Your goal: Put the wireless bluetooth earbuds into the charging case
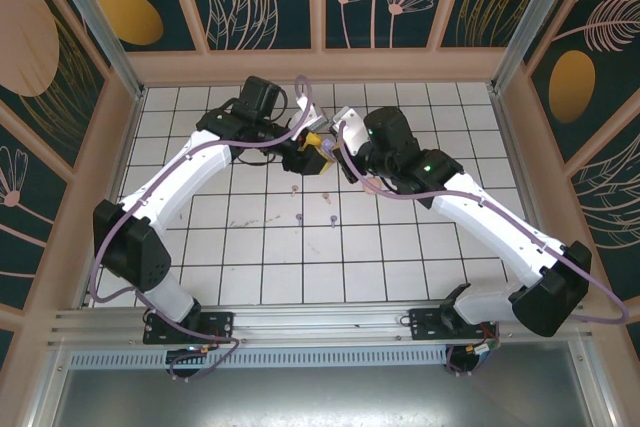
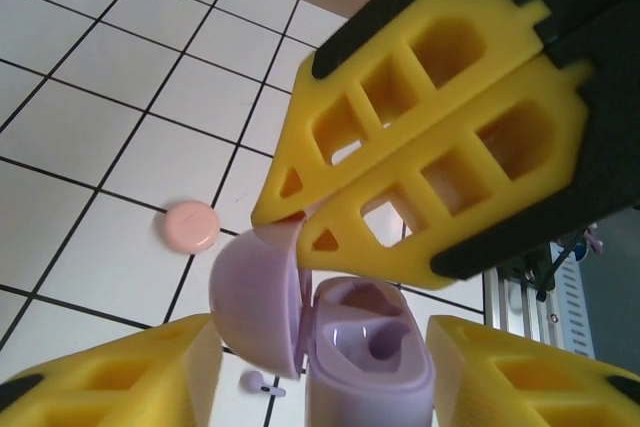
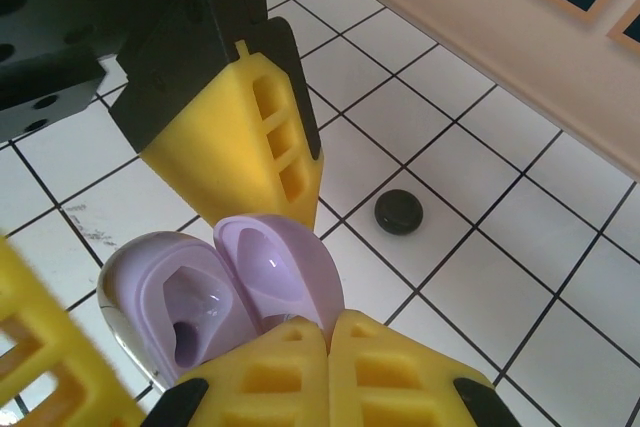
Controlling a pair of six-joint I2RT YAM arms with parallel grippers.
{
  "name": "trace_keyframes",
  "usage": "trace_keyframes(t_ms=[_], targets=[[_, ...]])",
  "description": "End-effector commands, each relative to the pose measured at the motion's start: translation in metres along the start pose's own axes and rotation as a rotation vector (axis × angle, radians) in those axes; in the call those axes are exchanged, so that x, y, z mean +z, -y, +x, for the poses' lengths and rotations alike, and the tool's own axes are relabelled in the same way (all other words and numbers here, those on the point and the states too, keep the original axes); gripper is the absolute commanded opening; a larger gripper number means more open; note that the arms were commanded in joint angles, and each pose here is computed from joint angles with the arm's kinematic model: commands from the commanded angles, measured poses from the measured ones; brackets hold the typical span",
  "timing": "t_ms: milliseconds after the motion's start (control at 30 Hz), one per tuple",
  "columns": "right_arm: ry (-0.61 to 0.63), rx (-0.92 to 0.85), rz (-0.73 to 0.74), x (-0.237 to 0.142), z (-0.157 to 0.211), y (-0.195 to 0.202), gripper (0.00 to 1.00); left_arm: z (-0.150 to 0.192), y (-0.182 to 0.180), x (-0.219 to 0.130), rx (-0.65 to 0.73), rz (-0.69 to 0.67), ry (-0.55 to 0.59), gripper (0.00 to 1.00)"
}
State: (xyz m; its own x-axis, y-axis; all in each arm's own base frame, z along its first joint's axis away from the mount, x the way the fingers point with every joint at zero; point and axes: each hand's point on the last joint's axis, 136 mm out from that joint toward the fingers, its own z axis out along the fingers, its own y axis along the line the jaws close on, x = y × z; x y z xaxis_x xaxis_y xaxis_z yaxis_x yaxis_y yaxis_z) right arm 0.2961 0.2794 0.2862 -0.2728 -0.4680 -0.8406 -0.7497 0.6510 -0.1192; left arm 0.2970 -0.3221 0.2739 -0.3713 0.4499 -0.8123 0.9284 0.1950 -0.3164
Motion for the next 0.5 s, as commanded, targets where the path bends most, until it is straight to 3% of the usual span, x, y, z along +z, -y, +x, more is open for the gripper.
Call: trace_keyframes(t_ms=[0,100,267,400,433,467], targets=[[0.034,-0.014,0.012,-0.007,-0.015,0.001,0.00,-0.008,0.004,-0.002,0.025,0.030,0.015,0.49],[0.034,-0.014,0.015,-0.007,-0.016,0.001,0.00,-0.007,0.003,-0.002,0.023,0.030,0.014,0.39],[0.036,-0.013,0.027,-0.007,-0.018,0.003,0.00,-0.005,0.004,-0.001,0.021,0.034,0.011,0.31],[0.051,-0.004,0.041,-0.008,-0.023,0.006,0.00,-0.004,0.005,-0.001,0.023,0.035,0.013,0.13],[0.058,0.004,0.063,-0.009,-0.025,0.010,0.03,-0.003,0.005,-0.001,0.025,0.034,0.015,0.07],[0.064,0.019,0.094,-0.010,-0.027,0.016,0.16,-0.003,0.005,-0.002,0.028,0.029,0.023,0.02]])
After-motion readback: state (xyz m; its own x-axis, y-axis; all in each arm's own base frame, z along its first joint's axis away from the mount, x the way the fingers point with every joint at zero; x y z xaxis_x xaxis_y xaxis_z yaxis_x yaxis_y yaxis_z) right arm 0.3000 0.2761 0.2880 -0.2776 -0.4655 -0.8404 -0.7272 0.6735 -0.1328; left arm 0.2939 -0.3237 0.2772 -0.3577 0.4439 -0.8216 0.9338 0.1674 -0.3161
